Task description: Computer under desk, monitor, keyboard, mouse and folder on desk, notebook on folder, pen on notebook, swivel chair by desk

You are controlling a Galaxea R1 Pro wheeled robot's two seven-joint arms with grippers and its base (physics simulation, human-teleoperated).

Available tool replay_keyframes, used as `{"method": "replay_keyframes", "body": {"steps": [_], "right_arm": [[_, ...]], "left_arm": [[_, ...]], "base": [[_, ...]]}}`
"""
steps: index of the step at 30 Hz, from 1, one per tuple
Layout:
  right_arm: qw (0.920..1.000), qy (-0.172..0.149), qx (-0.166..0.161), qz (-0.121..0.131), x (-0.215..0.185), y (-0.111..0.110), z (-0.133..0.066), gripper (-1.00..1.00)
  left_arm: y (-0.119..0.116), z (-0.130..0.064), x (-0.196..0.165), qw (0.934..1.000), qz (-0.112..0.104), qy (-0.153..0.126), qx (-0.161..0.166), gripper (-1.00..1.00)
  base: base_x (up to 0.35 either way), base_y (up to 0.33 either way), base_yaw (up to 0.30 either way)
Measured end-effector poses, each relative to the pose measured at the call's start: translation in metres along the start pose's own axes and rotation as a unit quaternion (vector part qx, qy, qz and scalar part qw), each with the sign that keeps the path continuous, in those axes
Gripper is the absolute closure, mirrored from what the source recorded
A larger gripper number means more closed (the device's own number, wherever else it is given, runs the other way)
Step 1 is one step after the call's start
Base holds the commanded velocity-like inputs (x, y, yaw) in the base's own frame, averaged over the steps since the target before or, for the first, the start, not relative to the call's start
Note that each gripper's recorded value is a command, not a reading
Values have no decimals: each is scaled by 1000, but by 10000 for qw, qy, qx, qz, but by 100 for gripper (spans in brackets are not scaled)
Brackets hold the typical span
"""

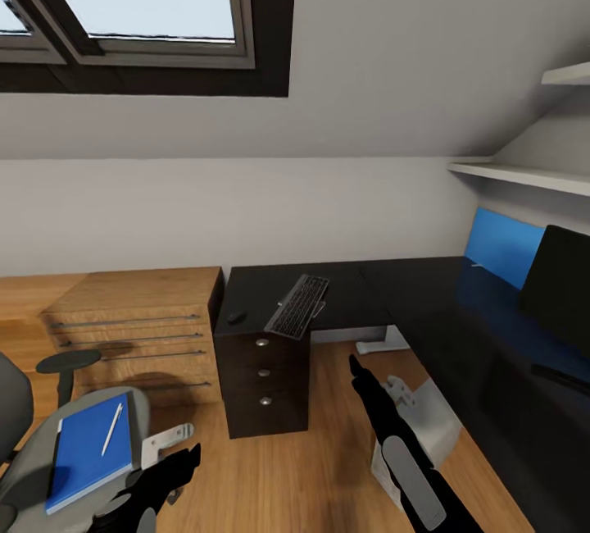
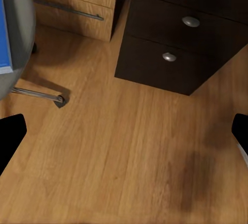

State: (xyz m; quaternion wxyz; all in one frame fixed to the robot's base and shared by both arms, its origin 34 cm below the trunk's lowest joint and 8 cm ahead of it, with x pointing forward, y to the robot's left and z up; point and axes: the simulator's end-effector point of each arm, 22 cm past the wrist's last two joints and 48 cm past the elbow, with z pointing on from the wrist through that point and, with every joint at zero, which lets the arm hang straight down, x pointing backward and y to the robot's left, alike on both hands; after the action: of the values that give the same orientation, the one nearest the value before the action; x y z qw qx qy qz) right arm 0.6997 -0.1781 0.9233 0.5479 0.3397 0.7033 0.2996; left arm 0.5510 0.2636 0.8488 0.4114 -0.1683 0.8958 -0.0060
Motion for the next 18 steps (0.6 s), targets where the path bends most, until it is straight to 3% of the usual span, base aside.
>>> {"method": "replay_keyframes", "body": {"steps": [18], "right_arm": [[10000,6,-20,-25,15,-17,7,-100]], "left_arm": [[2,20,18,10000,-1,-23,-4,-100]], "base": [[0,0,0]]}}
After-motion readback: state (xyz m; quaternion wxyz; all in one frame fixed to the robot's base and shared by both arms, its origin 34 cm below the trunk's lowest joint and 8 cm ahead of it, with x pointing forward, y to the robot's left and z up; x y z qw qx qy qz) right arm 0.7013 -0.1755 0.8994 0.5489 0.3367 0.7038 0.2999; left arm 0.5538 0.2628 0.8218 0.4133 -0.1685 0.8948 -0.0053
